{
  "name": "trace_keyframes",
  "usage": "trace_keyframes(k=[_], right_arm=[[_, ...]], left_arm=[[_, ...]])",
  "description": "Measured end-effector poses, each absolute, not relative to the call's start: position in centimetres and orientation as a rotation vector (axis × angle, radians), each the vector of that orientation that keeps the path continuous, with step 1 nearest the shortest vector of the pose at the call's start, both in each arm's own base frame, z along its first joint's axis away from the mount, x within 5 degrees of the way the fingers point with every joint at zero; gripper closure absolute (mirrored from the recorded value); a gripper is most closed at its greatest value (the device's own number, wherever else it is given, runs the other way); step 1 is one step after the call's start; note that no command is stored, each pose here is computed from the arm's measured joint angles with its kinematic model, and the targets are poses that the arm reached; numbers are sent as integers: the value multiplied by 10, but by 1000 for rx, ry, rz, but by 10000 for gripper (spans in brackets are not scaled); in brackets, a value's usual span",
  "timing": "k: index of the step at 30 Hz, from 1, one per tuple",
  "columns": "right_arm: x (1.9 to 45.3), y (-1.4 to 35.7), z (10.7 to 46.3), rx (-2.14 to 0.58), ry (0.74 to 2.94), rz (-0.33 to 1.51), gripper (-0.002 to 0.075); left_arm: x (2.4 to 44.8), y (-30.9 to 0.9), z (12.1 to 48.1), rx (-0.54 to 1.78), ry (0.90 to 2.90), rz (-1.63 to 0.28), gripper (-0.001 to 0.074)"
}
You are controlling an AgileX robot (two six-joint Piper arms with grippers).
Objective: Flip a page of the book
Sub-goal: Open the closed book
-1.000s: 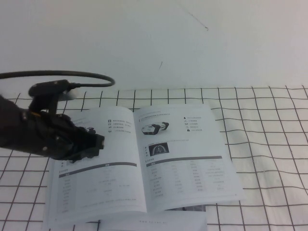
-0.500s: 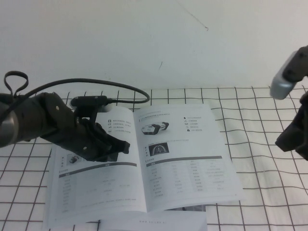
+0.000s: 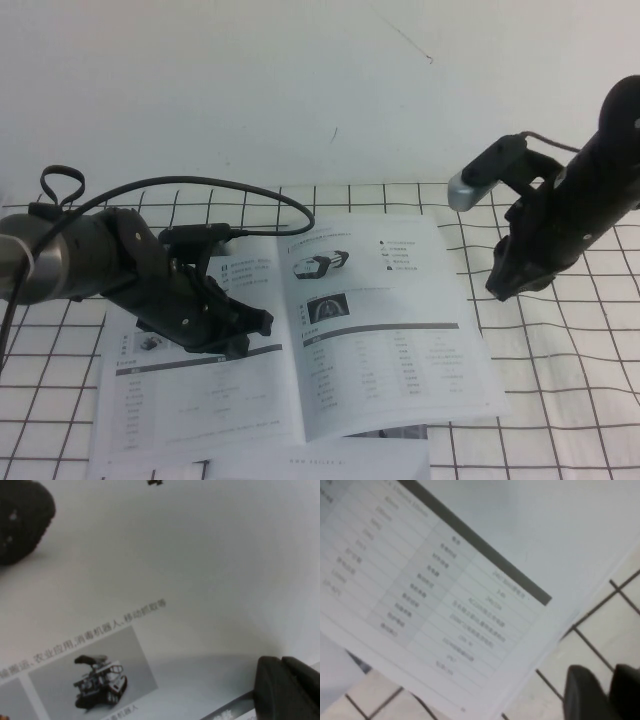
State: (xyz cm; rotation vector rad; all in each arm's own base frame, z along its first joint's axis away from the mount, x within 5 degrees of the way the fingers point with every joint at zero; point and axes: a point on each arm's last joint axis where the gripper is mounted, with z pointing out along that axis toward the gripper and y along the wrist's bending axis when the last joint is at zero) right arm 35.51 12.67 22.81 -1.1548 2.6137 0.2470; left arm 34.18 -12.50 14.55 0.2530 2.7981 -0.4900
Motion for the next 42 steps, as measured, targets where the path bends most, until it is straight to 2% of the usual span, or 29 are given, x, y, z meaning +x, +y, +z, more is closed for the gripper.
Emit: trace_keyframes(k=[7, 10, 19, 23, 32, 42], right_arm=[[380, 144, 188, -899, 2789, 458, 300], [389, 151, 180, -856, 2828, 509, 248], [407, 144, 154, -744, 2921, 534, 229], [410, 133, 139, -653, 2989, 616, 229], [414, 139, 141, -560, 2934, 836, 228], [412, 139, 141, -594, 2940, 848, 228]], left_arm=[[342, -125, 145, 251, 2799, -492, 738], [342, -125, 145, 248, 2799, -493, 738], [342, -126, 145, 249, 2805, -498, 738], [341, -126, 145, 250, 2806, -499, 738], [341, -126, 145, 250, 2807, -499, 738], [341, -126, 145, 249, 2807, -499, 738]])
